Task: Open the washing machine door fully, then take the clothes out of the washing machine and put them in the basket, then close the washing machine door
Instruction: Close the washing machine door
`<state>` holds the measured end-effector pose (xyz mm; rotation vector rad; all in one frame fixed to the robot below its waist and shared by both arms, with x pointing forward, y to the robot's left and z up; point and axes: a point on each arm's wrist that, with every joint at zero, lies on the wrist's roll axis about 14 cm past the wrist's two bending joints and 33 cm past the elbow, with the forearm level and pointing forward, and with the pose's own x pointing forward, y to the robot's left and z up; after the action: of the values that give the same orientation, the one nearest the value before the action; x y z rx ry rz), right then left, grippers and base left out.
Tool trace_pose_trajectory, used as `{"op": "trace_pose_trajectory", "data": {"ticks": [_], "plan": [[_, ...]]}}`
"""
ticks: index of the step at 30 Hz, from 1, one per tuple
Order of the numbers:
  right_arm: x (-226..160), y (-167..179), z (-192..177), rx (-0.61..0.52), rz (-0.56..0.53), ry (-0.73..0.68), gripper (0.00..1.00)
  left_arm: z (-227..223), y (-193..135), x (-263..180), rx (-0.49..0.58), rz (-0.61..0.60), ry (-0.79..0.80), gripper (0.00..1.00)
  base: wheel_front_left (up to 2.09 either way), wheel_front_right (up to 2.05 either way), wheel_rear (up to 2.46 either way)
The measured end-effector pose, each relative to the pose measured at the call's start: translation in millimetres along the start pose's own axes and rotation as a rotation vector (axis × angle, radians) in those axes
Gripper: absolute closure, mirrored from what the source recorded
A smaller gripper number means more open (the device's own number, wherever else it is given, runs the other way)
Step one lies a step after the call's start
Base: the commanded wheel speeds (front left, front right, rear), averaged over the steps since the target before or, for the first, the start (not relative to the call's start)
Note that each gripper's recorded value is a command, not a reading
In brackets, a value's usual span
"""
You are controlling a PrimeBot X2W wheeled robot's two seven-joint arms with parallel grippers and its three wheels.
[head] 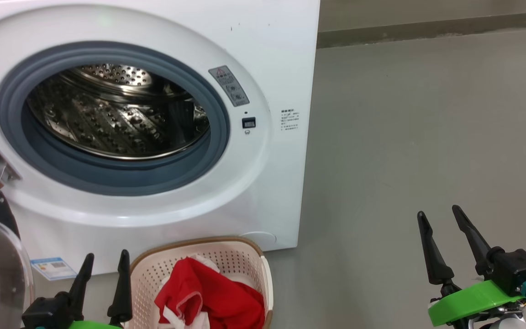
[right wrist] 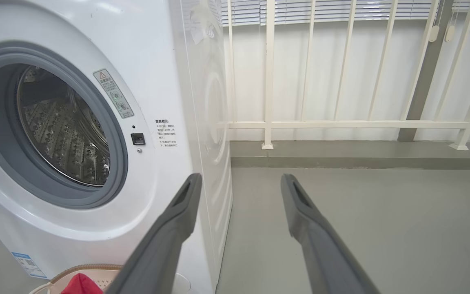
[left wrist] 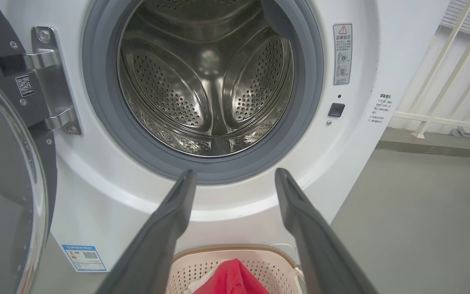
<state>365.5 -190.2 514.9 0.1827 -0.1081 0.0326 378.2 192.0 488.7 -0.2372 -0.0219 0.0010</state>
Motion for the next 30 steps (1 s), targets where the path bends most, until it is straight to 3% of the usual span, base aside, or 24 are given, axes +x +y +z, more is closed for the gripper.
{"op": "trace_pose_trajectory", "data": {"ticks": [16, 30], "plan": [[0.6, -1.3, -5.6, 0.002, -0.005, 0.017, 0.00, 1.9, -7.9, 3.2, 0.001, -0.035, -0.005, 0.00, -1.60, 1.60, 0.00], [3.6, 3.8, -6.2, 0.003, 0.011, 0.018, 0.00, 4.0, -1.2, 0.2, -0.002, -0.015, -0.011, 0.00, -0.21, 0.21, 0.00]]}}
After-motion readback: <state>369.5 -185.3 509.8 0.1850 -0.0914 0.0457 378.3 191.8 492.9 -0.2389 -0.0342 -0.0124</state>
